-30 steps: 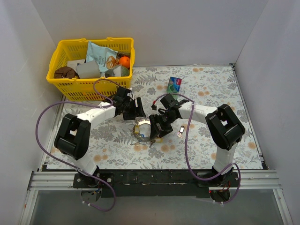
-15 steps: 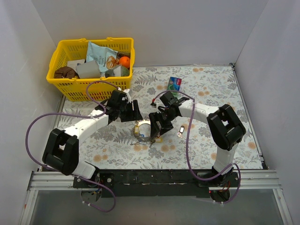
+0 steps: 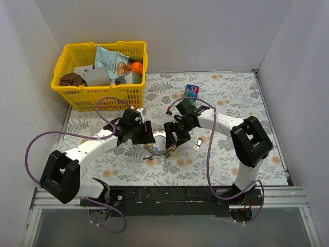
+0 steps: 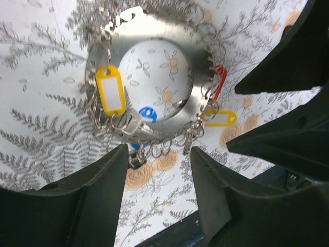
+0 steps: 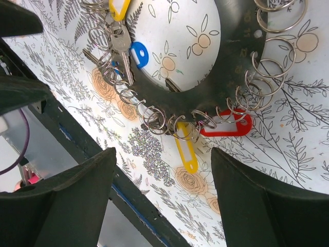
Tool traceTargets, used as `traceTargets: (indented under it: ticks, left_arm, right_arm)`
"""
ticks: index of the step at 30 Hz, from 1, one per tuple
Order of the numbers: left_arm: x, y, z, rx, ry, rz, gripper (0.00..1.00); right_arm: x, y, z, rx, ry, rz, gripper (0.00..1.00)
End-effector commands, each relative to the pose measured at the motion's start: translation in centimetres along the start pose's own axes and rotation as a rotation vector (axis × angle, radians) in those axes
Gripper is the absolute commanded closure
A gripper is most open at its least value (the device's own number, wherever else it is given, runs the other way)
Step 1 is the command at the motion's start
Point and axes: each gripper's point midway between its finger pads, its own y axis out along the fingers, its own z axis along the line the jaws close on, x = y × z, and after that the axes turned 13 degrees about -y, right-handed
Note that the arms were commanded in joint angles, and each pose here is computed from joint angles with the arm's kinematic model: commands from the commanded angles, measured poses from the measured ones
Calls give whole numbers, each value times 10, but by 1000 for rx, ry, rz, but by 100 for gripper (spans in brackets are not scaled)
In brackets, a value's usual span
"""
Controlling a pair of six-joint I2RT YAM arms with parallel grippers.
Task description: Put the keys on the keyring
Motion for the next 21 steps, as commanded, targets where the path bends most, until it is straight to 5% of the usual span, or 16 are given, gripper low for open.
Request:
traceTargets:
  ticks: [1,21]
  left_arm:
    - [-17,-8,9,44,-26,10,50]
    - [-43,11,14,172,17,47,60]
  right_arm:
    - [12,-16,11,-2,-39,-49,18]
    - [-2,-18,11,-12,-39,-69,18]
